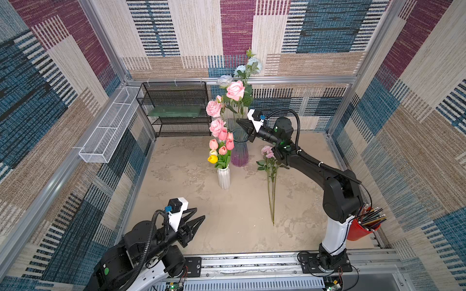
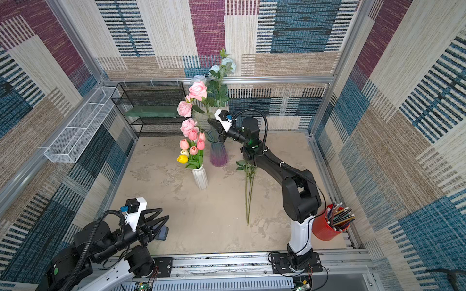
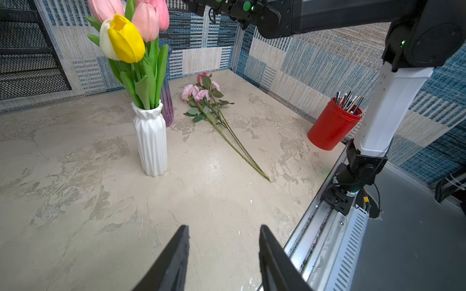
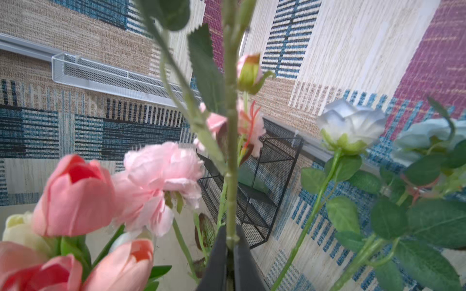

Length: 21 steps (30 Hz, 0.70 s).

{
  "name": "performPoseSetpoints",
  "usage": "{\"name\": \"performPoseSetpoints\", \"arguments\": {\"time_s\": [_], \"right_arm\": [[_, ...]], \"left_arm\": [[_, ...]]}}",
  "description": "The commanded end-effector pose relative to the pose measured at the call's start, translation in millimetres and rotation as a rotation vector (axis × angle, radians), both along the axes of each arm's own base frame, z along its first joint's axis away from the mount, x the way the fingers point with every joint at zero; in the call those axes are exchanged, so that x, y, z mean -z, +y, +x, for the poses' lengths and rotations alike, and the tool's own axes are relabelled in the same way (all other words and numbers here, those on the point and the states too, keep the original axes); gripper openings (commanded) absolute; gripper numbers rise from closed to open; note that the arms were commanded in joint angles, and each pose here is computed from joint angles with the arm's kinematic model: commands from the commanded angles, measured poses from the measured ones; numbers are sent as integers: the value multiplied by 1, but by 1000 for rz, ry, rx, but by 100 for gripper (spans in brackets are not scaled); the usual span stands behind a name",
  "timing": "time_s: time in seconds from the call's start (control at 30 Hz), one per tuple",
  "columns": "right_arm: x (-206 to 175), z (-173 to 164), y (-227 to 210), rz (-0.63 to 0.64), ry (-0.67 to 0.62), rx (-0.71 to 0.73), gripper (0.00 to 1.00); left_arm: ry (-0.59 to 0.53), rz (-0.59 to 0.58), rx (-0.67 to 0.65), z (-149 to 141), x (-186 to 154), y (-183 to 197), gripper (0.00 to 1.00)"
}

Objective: Pick out pink flowers from the vase
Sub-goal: Pick up the flower from the vase.

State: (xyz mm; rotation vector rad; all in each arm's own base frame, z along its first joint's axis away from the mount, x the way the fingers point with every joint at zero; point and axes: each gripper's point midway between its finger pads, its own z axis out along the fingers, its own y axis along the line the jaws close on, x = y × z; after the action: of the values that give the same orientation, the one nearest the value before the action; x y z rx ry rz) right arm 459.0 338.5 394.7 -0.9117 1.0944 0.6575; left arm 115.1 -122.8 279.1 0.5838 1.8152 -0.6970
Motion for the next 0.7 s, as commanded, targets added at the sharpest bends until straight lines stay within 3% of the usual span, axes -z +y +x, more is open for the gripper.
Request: {"name": "performPoseSetpoints", "arguments": {"time_s": [0.0,0.23,0.37,0.5,0.67], "right_arm": [[-21,-13,-1,19,17,-34,5],[-107,-51,-24,87,-63,-3,3],[-143,-84,-36,125,-79,3,0],[-151,-119,-42,156,-27,-20,0],[-121,-164,-40,167,62,-57,0]], "left_arm": [[-10,-9,16,-2,-3,-2,47],[-24,-7,3,1,-5,-1,48],[-38,5,22,3,-9,-7,53],[-66,39,65,8,-18,-22,56],[-67,115,143,18,-30,-49,61]]}}
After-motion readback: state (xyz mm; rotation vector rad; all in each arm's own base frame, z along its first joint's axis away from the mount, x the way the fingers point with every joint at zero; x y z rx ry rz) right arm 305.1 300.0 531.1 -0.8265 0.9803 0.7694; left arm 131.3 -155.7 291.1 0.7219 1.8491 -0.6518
